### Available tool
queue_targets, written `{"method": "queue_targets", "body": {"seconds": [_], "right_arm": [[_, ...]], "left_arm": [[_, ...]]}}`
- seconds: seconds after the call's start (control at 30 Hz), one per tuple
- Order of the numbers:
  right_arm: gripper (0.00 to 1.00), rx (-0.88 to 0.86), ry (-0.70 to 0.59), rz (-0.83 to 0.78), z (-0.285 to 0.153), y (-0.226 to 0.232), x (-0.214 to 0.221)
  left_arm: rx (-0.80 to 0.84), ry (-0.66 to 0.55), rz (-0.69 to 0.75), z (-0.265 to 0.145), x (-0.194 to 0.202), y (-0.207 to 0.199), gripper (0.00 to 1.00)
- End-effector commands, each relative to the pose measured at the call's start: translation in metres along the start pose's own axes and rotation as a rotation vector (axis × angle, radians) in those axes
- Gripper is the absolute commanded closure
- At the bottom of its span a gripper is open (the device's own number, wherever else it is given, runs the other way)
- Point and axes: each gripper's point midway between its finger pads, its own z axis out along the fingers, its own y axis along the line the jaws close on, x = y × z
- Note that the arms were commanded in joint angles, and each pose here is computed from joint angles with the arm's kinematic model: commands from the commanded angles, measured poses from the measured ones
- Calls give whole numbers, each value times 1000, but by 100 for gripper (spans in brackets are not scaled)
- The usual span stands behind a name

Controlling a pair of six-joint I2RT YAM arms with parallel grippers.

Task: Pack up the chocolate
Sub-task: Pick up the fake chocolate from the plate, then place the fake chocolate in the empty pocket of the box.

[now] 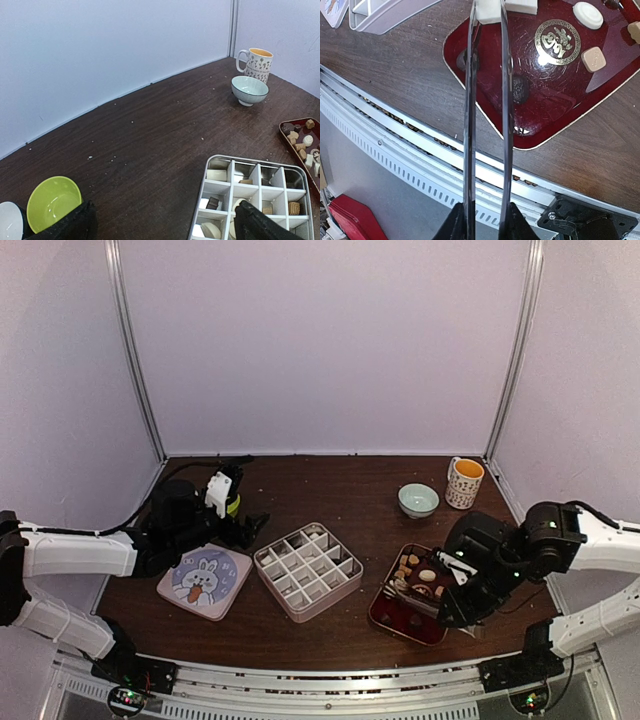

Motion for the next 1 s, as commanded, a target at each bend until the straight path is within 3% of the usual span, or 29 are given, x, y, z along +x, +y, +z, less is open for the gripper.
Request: {"method": "queue_targets", "body": {"seconds": [0.0, 0.4, 0.97], "right_arm": [[77, -10, -94, 14, -25, 2, -16], [77, -184, -184, -59, -48, 56, -52], [77, -282, -157, -130, -19, 116, -84]], "left_arm": [[-1, -50, 6, 2, -18, 0, 2], [-7, -48, 8, 2, -17, 0, 2], [-2, -46, 7, 3, -17, 0, 2]]}}
